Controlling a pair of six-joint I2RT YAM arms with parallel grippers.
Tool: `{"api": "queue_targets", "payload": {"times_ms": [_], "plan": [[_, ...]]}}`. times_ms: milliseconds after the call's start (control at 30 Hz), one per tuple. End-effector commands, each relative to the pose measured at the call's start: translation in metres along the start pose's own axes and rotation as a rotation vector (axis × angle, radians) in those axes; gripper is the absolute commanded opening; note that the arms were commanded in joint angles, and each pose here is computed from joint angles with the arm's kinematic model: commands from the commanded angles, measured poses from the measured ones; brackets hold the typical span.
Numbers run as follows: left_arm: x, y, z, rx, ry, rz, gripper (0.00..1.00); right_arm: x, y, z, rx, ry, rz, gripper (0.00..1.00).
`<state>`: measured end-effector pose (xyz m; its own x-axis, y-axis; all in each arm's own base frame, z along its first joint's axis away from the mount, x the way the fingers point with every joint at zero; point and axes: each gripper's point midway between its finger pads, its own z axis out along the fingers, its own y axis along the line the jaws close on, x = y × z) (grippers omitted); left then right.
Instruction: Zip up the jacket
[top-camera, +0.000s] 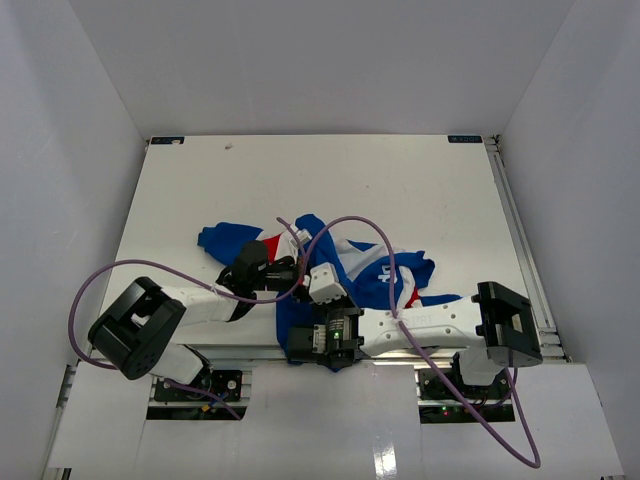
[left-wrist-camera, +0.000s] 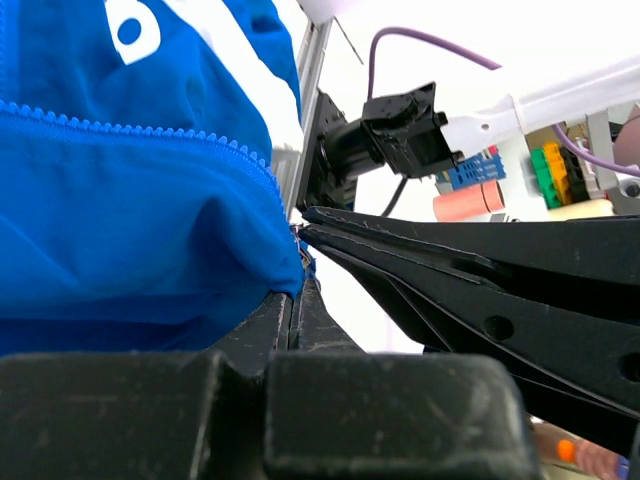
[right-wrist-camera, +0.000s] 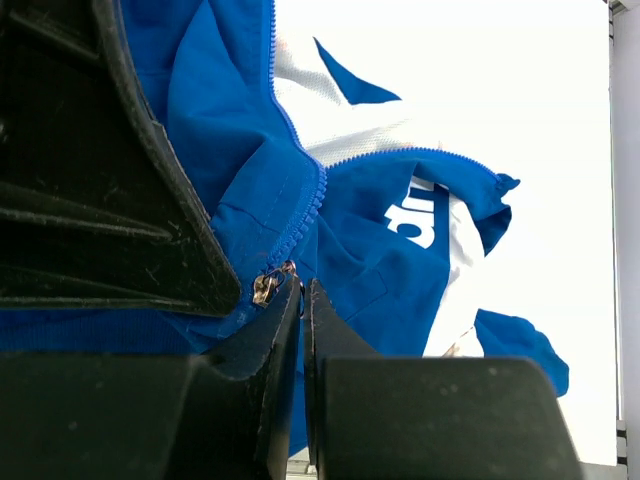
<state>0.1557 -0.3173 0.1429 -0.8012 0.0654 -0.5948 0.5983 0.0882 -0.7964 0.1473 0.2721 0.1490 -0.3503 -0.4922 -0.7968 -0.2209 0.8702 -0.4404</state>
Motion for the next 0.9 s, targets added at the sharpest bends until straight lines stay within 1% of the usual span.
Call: {"api": "queue_targets", "payload": {"times_ms": [0, 100, 233, 267, 300, 333, 367, 433, 533, 667, 800, 867], "plan": [[0.016, -0.015, -0.004, 0.06, 0.067, 0.017, 0.0, -0.044, -0.032, 0.013, 0.123, -0.117, 0.066, 0.08], [0.017, -0.015, -0.004, 0.06, 0.069, 0.021, 0.0, -0.046, -0.036, 0.021, 0.136, -0.111, 0.066, 0.08], [0.017, -0.018, -0.004, 0.066, 0.069, 0.035, 0.0, -0.045, -0.033, 0.035, 0.106, -0.086, 0.084, 0.08], [0.018, -0.019, -0.004, 0.068, 0.07, 0.038, 0.0, -0.045, -0.03, 0.04, 0.084, -0.081, 0.086, 0.08], [0.017, -0.019, -0.004, 0.068, 0.067, 0.041, 0.0, -0.055, -0.023, 0.039, 0.028, -0.101, 0.108, 0.08], [0.017, -0.018, -0.004, 0.066, 0.067, 0.038, 0.0, -0.051, -0.024, 0.04, -0.003, -0.098, 0.077, 0.08], [0.017, -0.018, -0.004, 0.066, 0.068, 0.039, 0.0, -0.051, -0.023, 0.041, -0.027, -0.104, 0.084, 0.08], [0.017, -0.019, -0.004, 0.069, 0.069, 0.043, 0.0, -0.057, -0.02, 0.044, -0.067, -0.123, 0.123, 0.08], [0.018, -0.019, -0.005, 0.066, 0.068, 0.043, 0.0, -0.061, -0.023, 0.056, -0.093, -0.107, 0.152, 0.08], [0.017, -0.008, -0.006, -0.019, 0.049, 0.019, 0.0, -0.073, -0.034, 0.08, -0.134, -0.112, 0.185, 0.08], [0.009, -0.015, -0.012, -0.055, 0.007, 0.008, 0.0, -0.087, -0.045, 0.103, -0.141, -0.124, 0.241, 0.08], [0.008, -0.013, -0.016, -0.102, -0.011, -0.01, 0.0, -0.091, -0.046, 0.11, -0.15, -0.131, 0.253, 0.08]]}}
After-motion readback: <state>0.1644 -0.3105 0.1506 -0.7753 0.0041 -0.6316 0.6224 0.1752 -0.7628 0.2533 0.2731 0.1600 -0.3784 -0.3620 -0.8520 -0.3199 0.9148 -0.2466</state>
